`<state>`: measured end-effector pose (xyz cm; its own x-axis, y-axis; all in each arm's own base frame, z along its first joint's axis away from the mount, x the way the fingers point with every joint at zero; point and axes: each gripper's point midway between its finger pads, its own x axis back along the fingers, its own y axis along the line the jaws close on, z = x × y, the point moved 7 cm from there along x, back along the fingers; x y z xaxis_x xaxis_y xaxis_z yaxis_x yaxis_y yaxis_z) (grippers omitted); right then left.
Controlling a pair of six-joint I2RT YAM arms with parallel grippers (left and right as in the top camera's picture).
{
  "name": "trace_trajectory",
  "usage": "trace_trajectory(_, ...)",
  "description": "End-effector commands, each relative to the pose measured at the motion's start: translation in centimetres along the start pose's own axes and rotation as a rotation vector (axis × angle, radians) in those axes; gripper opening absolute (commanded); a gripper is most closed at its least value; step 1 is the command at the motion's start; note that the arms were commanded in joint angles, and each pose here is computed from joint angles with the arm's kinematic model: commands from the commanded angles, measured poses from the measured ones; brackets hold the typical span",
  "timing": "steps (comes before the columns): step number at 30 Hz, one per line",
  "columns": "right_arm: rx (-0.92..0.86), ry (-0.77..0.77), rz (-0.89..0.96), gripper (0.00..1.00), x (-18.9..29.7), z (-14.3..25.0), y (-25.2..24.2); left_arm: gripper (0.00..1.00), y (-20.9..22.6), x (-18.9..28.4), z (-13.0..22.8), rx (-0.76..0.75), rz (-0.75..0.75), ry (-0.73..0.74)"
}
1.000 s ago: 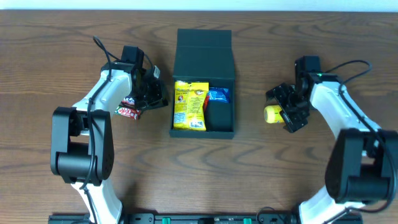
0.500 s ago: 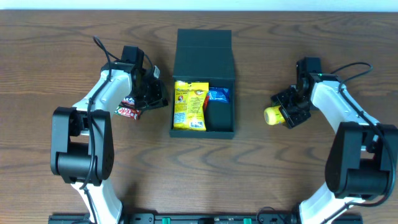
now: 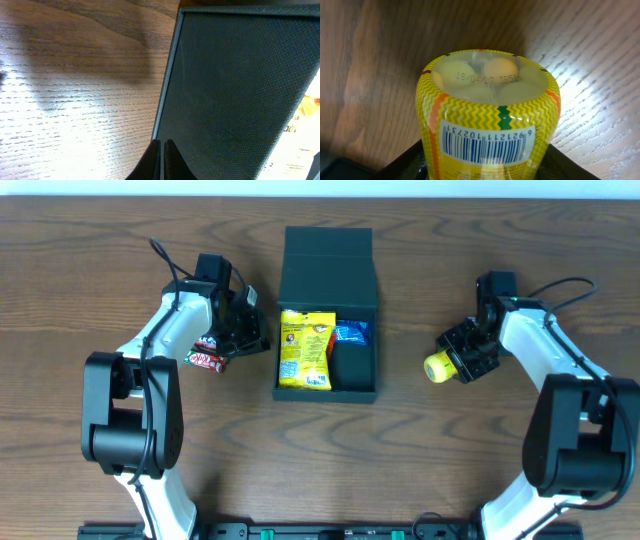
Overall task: Pack container
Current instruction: 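Carry the yellow tube into the box and set it upright beside the bag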
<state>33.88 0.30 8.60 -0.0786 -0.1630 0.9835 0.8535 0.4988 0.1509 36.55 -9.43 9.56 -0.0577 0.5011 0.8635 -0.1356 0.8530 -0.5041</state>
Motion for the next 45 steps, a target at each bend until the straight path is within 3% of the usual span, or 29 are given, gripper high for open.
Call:
trace_trajectory(1, 0.107, 0.021, -0.014, 0.31, -0.1, -0.6, 0.9, 0.06, 0.4, -0.2, 0.1, 0.010, -0.019, 0.002)
trace_trajectory(6, 0.263, -0.029, -0.083, 0.26, 3.8, -1.2, 4.4, 0.06, 0.4, -0.2, 0.0, 0.010, -0.019, 0.002)
trace_trajectory(10, 0.517, -0.085, -0.183, 0.22, 7.8, 0.2, 8.6, 0.06, 0.4, -0.2, 0.0, 0.010, -0.019, 0.002)
trace_trajectory(15, 0.893, -0.142, -0.318, 0.25, 12.1, 5.8, 14.0, 0.06, 0.4, -0.2, 0.0, 0.010, -0.019, 0.002)
trace_trajectory(20, 1.077, -0.108, -0.339, 0.26, 12.0, 12.3, 15.8, 0.06, 0.4, -0.2, 0.0, 0.010, -0.020, 0.002)
trace_trajectory(28, 1.153, 0.059, -0.163, 0.21, 7.1, 16.7, 14.5, 0.06, 0.4, -0.2, 0.0, 0.009, -0.019, 0.001)
trace_trajectory(34, 1.103, 0.161, -0.029, 0.20, 4.8, 17.3, 12.8, 0.06, 0.4, -0.2, 0.1, 0.011, -0.020, 0.005)
trace_trajectory(45, 1.060, 0.189, 0.014, 0.21, 4.0, 17.3, 12.3, 0.06, 0.4, -0.2, 0.1, 0.011, -0.020, 0.005)
